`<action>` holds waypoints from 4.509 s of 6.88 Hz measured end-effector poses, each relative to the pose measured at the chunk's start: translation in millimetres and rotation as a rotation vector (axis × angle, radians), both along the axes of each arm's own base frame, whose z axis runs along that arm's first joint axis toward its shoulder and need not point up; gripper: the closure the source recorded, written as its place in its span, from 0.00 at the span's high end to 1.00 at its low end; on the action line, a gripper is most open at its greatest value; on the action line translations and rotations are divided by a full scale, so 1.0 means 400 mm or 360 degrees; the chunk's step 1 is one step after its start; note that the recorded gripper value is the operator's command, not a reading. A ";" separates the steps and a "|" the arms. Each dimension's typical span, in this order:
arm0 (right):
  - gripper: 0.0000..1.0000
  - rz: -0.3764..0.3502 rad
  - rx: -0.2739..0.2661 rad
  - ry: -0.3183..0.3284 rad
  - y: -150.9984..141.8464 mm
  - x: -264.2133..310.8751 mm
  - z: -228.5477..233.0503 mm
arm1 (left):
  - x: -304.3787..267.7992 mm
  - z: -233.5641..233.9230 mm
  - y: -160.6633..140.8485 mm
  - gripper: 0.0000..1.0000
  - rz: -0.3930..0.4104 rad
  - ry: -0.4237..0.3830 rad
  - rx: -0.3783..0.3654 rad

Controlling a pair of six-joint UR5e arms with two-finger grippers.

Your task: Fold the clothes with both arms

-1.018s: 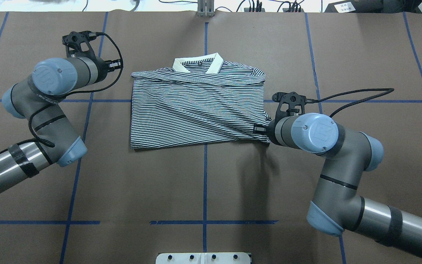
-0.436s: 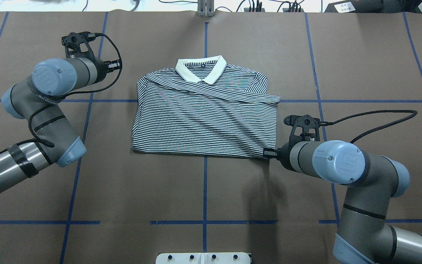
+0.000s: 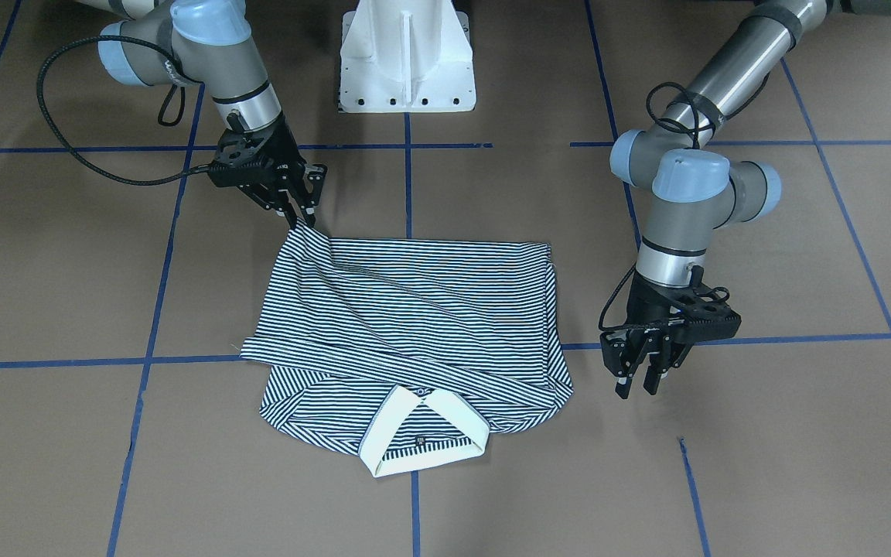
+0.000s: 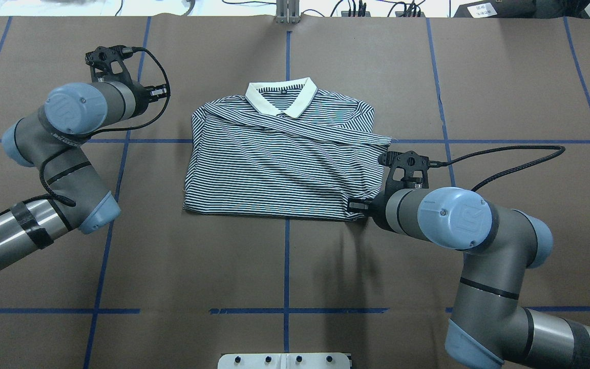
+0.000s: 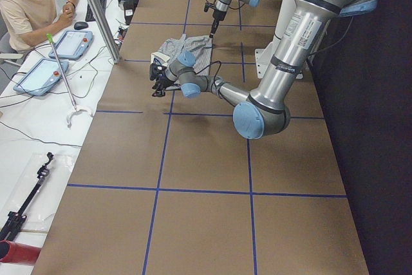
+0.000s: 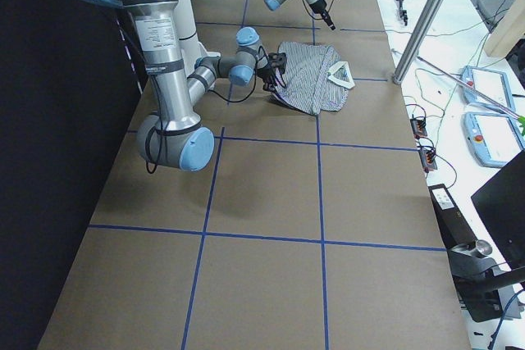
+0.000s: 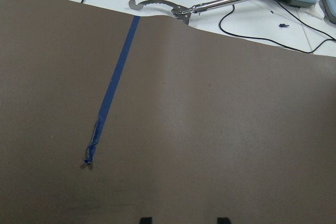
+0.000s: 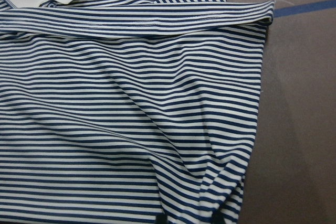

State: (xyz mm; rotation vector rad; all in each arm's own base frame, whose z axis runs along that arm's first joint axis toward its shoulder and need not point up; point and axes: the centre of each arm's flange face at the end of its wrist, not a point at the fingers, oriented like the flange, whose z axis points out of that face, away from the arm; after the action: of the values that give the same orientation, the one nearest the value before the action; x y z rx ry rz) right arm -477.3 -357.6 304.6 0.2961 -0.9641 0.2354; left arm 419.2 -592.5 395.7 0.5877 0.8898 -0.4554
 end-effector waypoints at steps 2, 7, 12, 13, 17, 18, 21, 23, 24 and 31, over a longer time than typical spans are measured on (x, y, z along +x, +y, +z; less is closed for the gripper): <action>0.69 0.0027 0.0000 0.0024 -0.005 0.015 0.026 | 0.001 -0.006 0.000 0.51 -0.0002 0.0009 0.0001; 0.77 0.0112 0.0012 0.0085 0.035 0.029 0.085 | 0.000 -0.025 0.000 0.51 0.0001 0.0024 0.0015; 0.67 0.0086 0.0043 0.0117 0.091 -0.027 0.095 | -0.003 -0.030 -0.003 0.51 -0.0005 0.0034 0.0012; 0.67 0.0087 0.0046 0.0132 0.088 -0.028 0.100 | -0.003 -0.030 -0.003 0.51 -0.0005 0.0034 0.0012; 0.00 0.0102 0.0052 0.0152 0.071 -0.046 0.104 | -0.004 -0.025 -0.002 0.51 -0.0004 0.0030 0.0008; 0.00 0.0107 0.0053 0.0149 0.062 -0.059 0.097 | -0.004 -0.022 -0.002 0.52 -0.0005 0.0028 0.0007; 0.00 0.0114 0.0060 0.0137 0.052 -0.051 0.085 | -0.005 -0.018 -0.002 0.51 -0.0007 0.0024 0.0004; 0.00 0.0082 0.0055 0.0116 0.126 0.055 0.101 | -0.004 -0.021 -0.002 0.52 -0.0013 0.0035 -0.0004; 0.00 0.0030 0.0037 0.0092 0.199 0.107 0.100 | -0.002 -0.023 -0.001 0.51 -0.0015 0.0043 -0.0009; 1.00 -0.0263 -0.0127 -0.0052 0.729 0.169 0.069 | -0.043 -0.216 0.089 0.52 0.0185 0.0333 0.0045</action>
State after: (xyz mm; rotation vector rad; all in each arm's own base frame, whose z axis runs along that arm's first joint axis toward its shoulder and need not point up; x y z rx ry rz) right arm -409.8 -66.0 332.4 0.1385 -1.0034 0.1273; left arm 402.1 -556.7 309.1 0.5172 1.1258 -0.4043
